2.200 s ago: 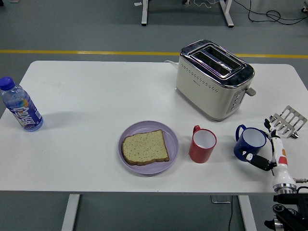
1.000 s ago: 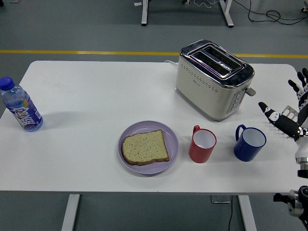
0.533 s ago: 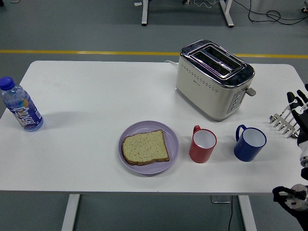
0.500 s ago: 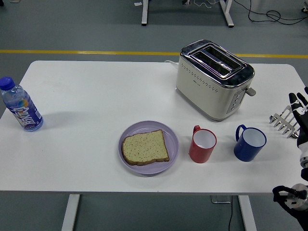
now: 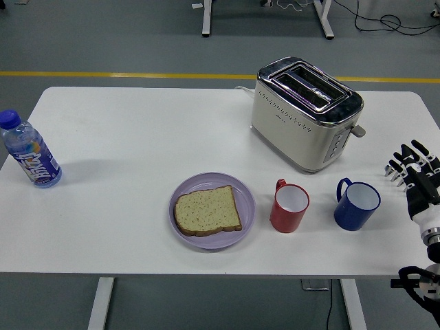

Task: Pick up the cup,pour liquid into bread,place the cup on the desk

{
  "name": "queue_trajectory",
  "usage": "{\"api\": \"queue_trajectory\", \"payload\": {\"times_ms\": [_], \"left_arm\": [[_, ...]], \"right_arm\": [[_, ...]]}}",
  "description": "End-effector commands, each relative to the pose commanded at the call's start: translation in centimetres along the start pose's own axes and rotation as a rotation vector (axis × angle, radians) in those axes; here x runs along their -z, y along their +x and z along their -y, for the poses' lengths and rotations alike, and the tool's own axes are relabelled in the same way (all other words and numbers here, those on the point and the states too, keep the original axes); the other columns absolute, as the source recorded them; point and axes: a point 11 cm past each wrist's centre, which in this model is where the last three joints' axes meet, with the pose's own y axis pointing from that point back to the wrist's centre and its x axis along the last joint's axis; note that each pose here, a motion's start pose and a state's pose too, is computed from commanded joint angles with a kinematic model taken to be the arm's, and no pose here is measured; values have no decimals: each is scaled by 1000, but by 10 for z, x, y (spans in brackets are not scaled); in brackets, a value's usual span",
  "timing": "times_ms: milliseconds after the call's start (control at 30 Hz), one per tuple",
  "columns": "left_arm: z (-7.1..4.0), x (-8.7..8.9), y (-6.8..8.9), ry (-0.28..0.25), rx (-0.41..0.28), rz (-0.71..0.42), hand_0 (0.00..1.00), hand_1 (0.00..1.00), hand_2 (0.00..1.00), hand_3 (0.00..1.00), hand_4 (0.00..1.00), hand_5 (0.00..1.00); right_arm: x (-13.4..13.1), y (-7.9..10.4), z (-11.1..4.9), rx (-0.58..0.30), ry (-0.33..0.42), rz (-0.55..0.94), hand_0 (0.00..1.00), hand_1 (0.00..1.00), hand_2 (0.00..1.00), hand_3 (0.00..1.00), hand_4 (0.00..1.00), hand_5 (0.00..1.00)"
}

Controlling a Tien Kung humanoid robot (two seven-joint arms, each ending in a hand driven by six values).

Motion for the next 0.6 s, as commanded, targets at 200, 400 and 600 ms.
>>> {"api": "queue_trajectory", "payload": {"times_ms": [200,400,600], "left_arm": [[0,-1,0,1,-1,2,679,683,698,542,251,998],[0,0,1,5,-2,10,679,683,698,542,251,998],[0,2,1,8,-3,16,679,683,698,542,251,998]], "right_arm": [[-1,7,5,13,1,41,672,567,618,595,729,61],[-1,20,13,21,32,43,673,570,623,601,729,58],[-6,29,17,37,31,13,672,570,624,602,735,60]]}}
